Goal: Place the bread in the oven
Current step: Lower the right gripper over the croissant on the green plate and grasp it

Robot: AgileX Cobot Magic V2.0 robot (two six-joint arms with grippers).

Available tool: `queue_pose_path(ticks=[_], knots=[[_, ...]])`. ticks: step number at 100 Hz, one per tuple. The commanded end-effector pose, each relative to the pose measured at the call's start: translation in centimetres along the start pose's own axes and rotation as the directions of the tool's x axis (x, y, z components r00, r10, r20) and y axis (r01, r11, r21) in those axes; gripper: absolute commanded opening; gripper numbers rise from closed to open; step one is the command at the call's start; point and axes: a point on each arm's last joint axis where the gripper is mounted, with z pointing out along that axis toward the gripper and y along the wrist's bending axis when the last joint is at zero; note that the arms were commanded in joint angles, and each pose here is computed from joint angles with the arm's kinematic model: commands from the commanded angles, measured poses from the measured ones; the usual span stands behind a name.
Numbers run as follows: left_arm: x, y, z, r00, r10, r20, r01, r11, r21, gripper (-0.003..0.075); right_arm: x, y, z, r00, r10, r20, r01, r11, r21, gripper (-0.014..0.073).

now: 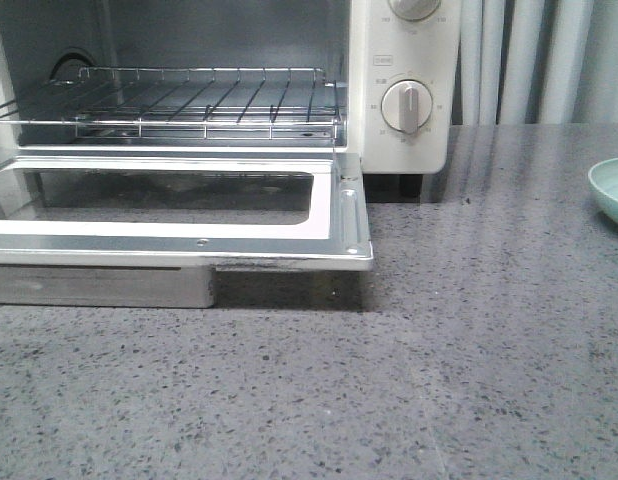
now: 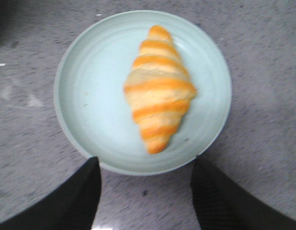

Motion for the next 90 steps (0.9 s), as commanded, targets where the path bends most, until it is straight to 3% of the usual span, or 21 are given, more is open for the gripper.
queue_pose_path(ticks=[1, 38, 48, 55, 58, 71, 90], knots=[[-1.7, -0.3, -1.5, 0.99, 0.02, 0.142, -0.018, 1.0, -0.014, -0.0021, -2.2, -0.4, 1.2, 0.997, -0.05, 0.062, 0.046, 0.997, 0.069, 0.0413], [-1.8, -0.5, -2.4, 0.984, 0.034, 0.175, -0.032, 0.999, -0.012, -0.0021, -4.8, 1.1, 12.6, 0.982, -0.105, -0.156, 0.113, 0.993, 0.043, 0.0399], [-1.8, -0.5, -2.4, 0.984, 0.034, 0.175, -0.032, 0.999, -0.012, -0.0021, -4.1, 1.3, 15.2, 0.956, -0.113, -0.273, 0.128, 0.991, 0.037, 0.0269], [-1.9, -0.5, -2.4, 0.984, 0.032, 0.177, -0.031, 0.999, -0.011, -0.0021, -3.8, 1.4, 16.0, 0.945, -0.106, -0.31, 0.124, 0.992, 0.038, 0.005], [-1.9, -0.5, -2.4, 0.983, 0.033, 0.179, -0.031, 0.999, -0.011, -0.0021, -3.9, 1.4, 16.0, 0.947, -0.099, -0.305, 0.116, 0.992, 0.04, -0.0081], [-2.6, -0.7, -2.8, 0.979, 0.039, 0.201, -0.038, 0.999, -0.009, -0.0021, -4.6, 1.7, 13.9, 0.961, -0.104, -0.258, 0.118, 0.992, 0.038, -0.0069], [-3.0, -0.9, -3.0, 0.977, 0.044, 0.211, -0.044, 0.999, -0.006, -0.0021, -5.4, 2.5, 6.1, 0.975, -0.176, -0.133, 0.178, 0.984, 0.006, -0.0069]])
